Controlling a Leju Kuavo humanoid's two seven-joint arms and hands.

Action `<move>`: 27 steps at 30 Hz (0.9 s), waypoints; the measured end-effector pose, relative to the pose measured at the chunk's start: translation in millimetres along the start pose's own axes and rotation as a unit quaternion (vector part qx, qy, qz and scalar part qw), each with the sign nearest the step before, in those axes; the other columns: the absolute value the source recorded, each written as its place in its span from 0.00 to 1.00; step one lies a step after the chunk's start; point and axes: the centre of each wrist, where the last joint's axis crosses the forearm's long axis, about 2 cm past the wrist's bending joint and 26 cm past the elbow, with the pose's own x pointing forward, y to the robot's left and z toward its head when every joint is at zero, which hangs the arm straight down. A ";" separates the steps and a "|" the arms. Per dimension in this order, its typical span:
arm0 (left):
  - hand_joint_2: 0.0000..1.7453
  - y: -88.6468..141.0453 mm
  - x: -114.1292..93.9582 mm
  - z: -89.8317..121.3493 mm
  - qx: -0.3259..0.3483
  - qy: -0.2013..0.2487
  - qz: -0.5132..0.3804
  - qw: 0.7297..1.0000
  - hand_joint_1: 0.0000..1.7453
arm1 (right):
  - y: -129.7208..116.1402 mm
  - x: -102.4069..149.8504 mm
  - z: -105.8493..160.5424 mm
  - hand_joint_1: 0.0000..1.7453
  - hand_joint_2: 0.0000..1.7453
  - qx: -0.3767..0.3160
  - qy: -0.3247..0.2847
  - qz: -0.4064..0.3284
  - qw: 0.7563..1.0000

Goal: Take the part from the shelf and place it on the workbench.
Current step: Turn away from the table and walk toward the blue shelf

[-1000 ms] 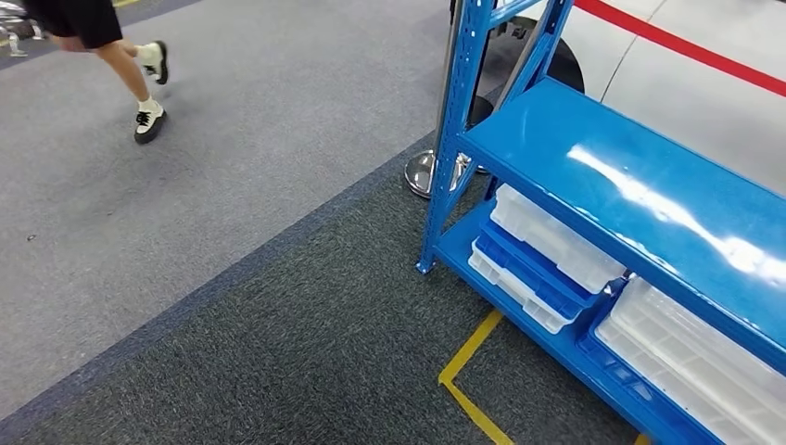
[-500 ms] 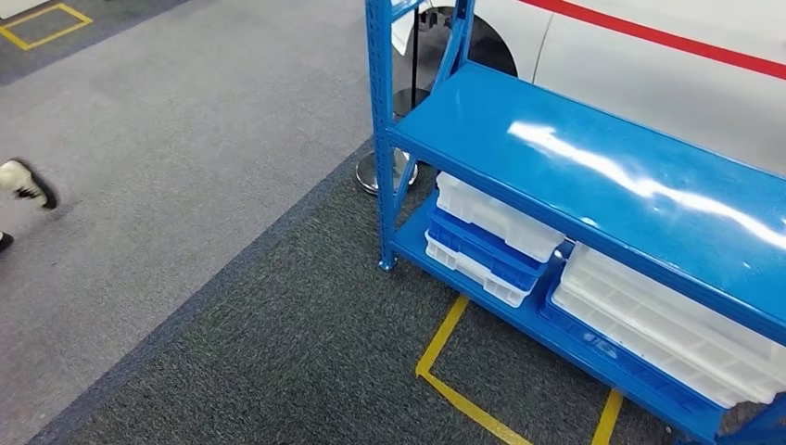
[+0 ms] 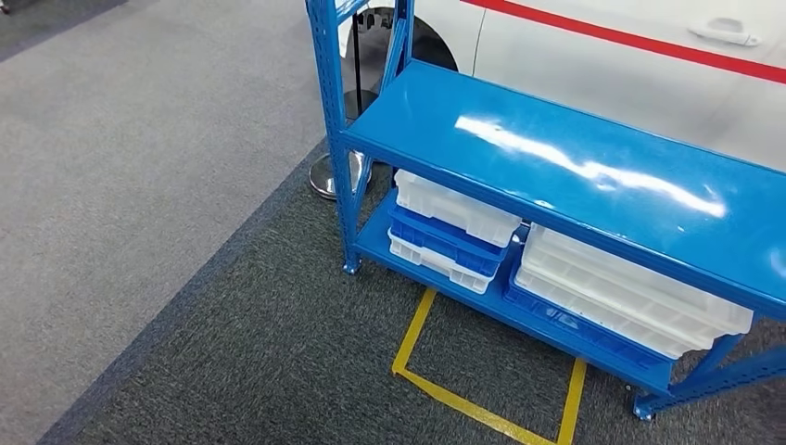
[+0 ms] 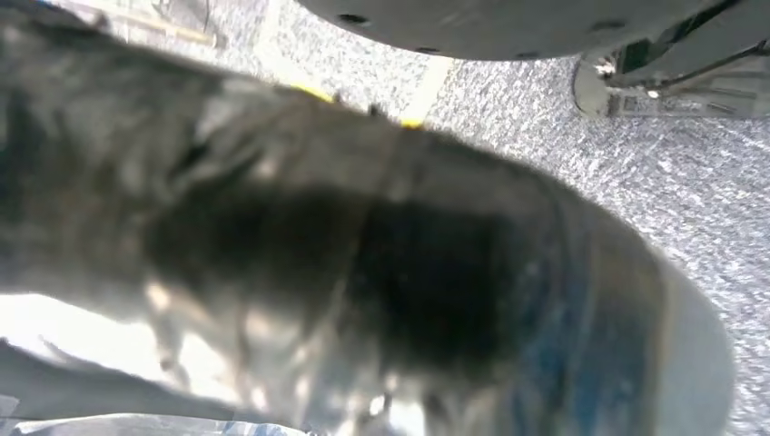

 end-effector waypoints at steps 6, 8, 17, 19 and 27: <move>0.00 -0.6 -2.0 1.1 -0.001 0.002 0.000 1.000 0.00 | -0.6 -0.2 -0.3 0.00 0.00 0.000 0.000 0.000 1.000; 0.00 -0.6 -1.9 1.1 -0.001 0.002 0.000 1.000 0.00 | -1.0 0.5 -0.6 0.00 0.00 0.000 0.000 0.000 1.000; 0.00 -0.2 -0.6 0.3 -0.003 0.000 0.000 1.000 0.00 | -0.3 1.0 -0.4 0.00 0.00 0.001 0.004 -0.001 1.000; 0.00 -0.5 -2.4 1.3 -0.004 0.002 0.000 1.000 0.00 | -0.2 0.4 -0.2 0.00 0.00 0.001 0.004 0.000 1.000; 0.00 0.6 1.0 -0.8 -0.003 0.000 -0.002 1.000 0.00 | 0.9 -1.3 0.7 0.00 0.00 0.004 0.018 0.008 1.000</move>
